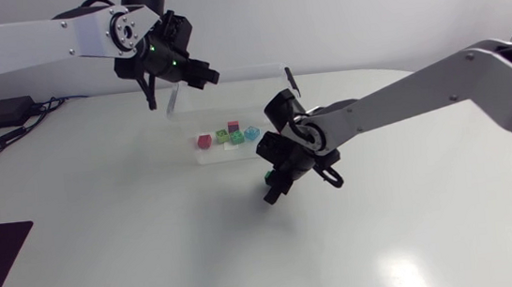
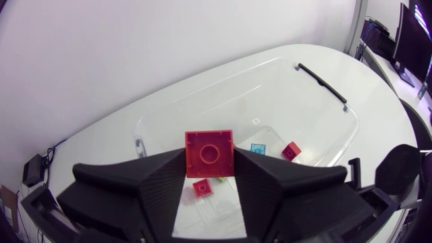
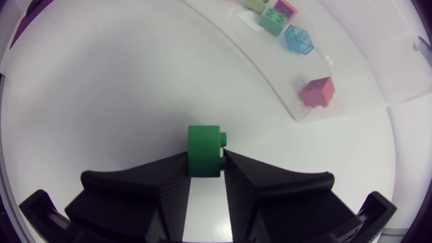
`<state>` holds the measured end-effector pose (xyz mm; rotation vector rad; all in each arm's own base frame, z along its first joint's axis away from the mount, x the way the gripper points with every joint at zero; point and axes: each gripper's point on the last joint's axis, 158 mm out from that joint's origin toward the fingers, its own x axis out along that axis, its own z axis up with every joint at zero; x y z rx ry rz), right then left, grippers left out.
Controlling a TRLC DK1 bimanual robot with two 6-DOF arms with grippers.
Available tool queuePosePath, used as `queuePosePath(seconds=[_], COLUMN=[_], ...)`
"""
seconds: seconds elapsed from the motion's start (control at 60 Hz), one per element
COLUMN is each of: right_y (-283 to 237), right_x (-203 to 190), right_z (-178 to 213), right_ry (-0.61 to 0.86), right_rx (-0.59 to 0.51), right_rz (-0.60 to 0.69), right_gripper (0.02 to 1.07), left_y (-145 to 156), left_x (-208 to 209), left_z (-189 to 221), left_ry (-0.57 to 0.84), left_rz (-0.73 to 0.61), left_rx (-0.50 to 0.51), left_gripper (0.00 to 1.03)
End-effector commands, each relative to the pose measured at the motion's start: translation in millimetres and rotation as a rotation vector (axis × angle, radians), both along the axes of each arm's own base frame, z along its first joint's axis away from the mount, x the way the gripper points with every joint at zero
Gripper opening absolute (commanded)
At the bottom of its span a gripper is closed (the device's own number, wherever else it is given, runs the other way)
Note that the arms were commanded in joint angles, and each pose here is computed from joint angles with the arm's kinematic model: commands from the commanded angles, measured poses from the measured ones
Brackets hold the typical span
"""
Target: Place the duplo bricks in the container
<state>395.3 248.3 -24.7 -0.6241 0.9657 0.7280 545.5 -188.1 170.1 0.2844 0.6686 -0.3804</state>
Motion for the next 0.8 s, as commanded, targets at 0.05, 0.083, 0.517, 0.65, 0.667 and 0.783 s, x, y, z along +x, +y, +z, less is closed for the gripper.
queuePosePath(seconds=[0.05,0.083,0.517,0.65,0.667,0.783], right_y=[-15,-18,-10,4,5,13], right_x=[4,6,57,89,93,112], right_z=[67,84,221,212,211,195], right_ry=[-0.092,-0.116,-0.302,-0.305,-0.304,-0.292], right_rx=[0.056,0.069,0.221,0.235,0.237,0.235], right_rz=[-0.044,-0.052,-0.122,-0.141,-0.146,-0.156], right_gripper=[0.18,0.18,0.18,0.2,0.2,0.2], left_y=[6,7,45,68,71,91], left_x=[10,8,-64,-90,-94,-110], left_z=[2,1,-10,4,6,15], left_ry=[-0.008,0.001,0.087,0.064,0.061,0.044], left_rz=[0.024,0.026,-0.012,0.006,0.009,0.045], left_rx=[-0.006,-0.003,0.102,0.111,0.11,0.102], left_gripper=[0.99,0.99,0.99,0.99,0.99,0.99])
